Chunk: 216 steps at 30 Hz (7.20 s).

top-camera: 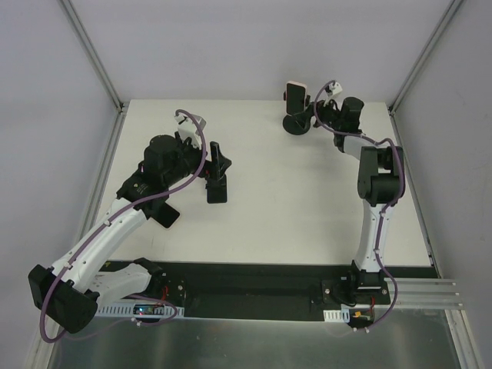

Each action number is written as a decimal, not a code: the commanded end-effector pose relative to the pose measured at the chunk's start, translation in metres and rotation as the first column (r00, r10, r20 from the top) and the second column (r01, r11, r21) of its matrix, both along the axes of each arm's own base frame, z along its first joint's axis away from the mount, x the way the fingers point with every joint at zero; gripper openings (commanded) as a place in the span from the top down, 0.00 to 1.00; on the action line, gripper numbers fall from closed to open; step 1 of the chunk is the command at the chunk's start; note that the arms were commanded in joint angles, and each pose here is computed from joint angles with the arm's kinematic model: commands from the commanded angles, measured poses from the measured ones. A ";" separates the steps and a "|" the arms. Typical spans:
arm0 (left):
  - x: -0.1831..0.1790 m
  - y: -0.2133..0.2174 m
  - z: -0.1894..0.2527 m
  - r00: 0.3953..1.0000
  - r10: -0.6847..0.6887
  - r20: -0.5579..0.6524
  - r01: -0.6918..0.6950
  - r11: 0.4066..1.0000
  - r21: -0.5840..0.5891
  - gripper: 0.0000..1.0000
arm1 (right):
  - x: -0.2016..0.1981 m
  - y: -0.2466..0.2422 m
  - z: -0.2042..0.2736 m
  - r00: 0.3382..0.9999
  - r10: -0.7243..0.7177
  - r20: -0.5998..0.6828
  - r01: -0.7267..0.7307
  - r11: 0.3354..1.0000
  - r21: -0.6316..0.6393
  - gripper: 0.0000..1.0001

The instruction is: Place the phone on the phone stand

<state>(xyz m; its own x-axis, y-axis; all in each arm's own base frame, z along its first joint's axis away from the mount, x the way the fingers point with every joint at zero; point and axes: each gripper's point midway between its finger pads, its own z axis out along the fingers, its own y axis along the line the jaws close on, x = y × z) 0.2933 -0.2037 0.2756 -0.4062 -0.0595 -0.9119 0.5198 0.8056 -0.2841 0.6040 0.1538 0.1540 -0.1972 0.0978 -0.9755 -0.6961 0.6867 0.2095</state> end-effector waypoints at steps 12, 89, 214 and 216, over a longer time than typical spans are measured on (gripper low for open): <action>-0.005 0.011 0.043 0.992 0.033 0.121 -0.026 0.998 -0.062 0.17 | -0.099 -0.068 0.081 0.785 -0.613 -0.095 0.620 0.778 0.105 0.04; -0.001 0.143 0.063 0.723 0.644 0.250 -0.612 0.765 -0.199 0.04 | -0.182 0.091 -0.021 0.770 -0.621 -0.147 0.544 0.759 -0.358 0.99; -0.042 0.240 -0.248 -0.290 0.708 -0.644 -0.783 0.212 0.585 1.00 | -0.237 0.112 0.036 0.974 -0.153 -0.168 0.134 0.984 -0.120 0.14; -0.038 0.242 -0.232 -0.224 0.739 -0.636 -0.807 0.225 0.547 1.00 | -0.236 0.115 0.036 0.974 -0.142 -0.179 0.123 0.986 -0.117 0.14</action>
